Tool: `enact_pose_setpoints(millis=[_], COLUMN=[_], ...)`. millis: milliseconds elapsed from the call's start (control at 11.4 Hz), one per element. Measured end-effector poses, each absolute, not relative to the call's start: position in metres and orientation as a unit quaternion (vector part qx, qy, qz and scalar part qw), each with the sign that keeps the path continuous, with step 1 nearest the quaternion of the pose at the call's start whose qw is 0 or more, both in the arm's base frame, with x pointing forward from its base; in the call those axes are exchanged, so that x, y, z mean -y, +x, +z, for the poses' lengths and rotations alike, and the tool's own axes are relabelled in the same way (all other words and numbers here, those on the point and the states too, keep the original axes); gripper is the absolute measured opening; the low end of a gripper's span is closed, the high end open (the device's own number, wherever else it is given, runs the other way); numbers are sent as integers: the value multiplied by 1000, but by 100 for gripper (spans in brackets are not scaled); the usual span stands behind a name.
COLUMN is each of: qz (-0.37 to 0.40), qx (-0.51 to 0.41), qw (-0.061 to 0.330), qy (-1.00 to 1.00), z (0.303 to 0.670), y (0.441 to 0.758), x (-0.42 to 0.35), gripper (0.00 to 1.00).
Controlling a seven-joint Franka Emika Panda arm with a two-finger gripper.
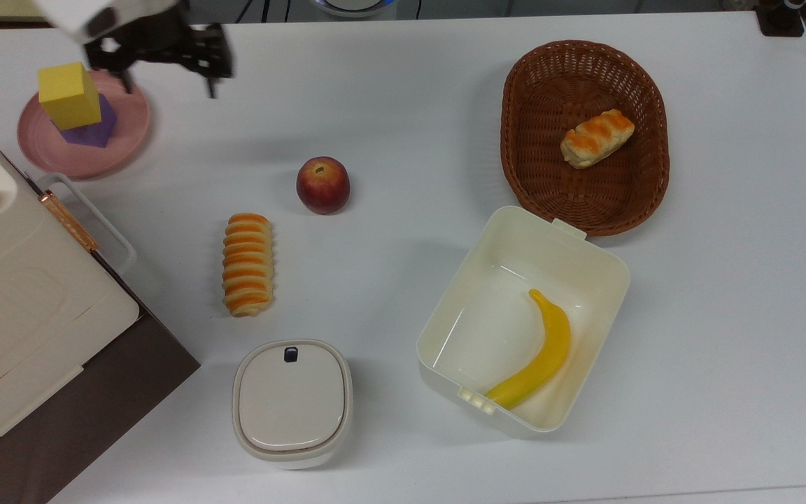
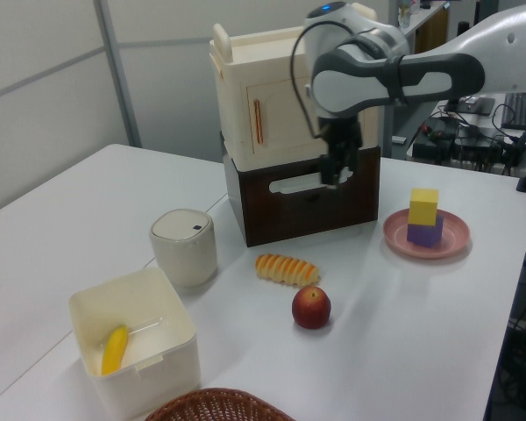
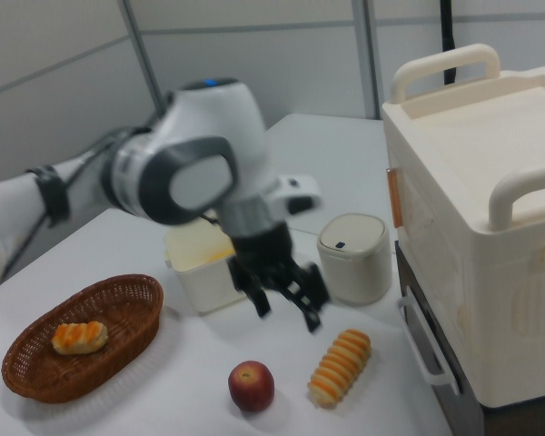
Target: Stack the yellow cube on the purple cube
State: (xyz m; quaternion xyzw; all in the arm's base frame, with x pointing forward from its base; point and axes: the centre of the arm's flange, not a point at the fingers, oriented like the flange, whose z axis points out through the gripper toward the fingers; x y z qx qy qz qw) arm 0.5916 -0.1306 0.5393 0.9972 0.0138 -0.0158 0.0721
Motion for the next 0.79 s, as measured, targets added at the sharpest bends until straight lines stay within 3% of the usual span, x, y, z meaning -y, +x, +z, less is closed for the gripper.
enact_pose_setpoints(millis=[175,437,786], qz=[11,37,13], qx=[5,40,35], qw=[67,25,22], qy=[998,998,999], z=[561,586,588], y=[597,591,582], x=[80,43,29], gripper=[100,100,100])
